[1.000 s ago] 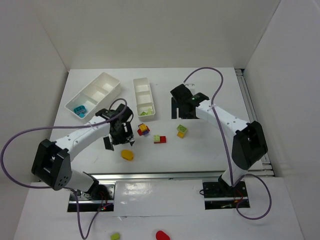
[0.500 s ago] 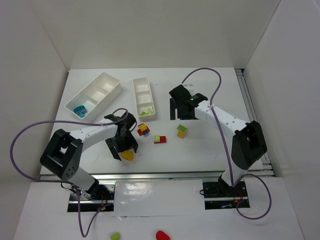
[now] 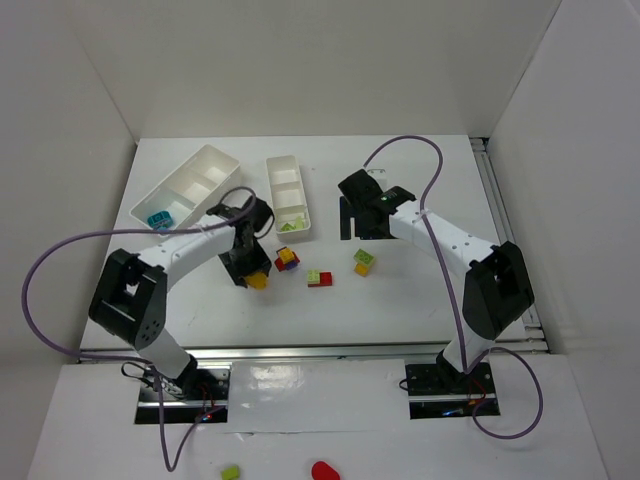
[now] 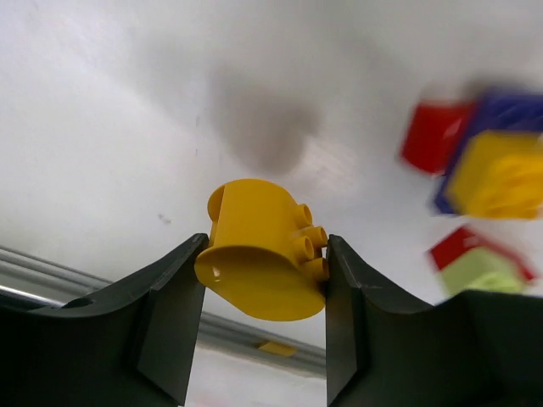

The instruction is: Sort the legos into containers by color

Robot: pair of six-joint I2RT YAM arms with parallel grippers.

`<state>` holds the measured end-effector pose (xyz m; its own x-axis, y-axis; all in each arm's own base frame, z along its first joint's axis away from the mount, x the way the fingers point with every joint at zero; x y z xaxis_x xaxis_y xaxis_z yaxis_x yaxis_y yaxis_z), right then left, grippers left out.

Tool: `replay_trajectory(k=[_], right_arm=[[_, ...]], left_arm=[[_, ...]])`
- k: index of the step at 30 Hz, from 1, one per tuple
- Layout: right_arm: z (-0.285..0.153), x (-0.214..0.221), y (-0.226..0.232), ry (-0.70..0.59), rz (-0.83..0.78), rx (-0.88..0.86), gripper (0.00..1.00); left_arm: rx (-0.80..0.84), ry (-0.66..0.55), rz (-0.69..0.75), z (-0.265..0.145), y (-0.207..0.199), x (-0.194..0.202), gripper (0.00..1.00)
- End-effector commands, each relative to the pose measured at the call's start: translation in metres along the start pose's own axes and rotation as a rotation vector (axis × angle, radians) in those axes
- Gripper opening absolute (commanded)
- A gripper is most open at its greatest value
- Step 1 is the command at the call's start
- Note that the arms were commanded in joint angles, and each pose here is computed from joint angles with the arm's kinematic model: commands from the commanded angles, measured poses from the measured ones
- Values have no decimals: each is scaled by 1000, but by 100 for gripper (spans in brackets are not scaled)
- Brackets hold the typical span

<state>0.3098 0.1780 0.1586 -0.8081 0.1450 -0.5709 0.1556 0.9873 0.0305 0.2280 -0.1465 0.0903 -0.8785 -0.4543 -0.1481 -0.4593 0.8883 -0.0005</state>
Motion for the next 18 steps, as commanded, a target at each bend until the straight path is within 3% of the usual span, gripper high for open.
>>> replay_trajectory(k=[1,5,8,15,18], right_arm=[[-10,-14,9,-49,11,-34,100],[-9,-17,8,-60,12,-20,100],[-6,-17,10,-60,12,-20,100],[-3,-21,9,-72,0,9,100],[-5,-24,8,-79,0,18,100]], left_arm=[[-32,-165,-34,-35,13,-60,22],[-17,-345,-58,-83,28,-138,22],[-11,-429,-134,-93,41,-193,22],[-25,-416,-222,-61,51,-283,22],[-17,-404,-230,-47,46,-300,22]])
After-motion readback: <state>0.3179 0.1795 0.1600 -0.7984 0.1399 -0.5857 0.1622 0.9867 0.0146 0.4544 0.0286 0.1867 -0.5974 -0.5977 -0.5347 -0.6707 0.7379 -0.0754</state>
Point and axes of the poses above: each gripper's point midway between its finger pads, its own z axis out along the fingers, its own y axis along the line the jaws close on, x = y × z, the point moved 4 cm from there along -z, back along the fingers, and after that the axes turned 8 degrees about z, right-handed, at the moved point
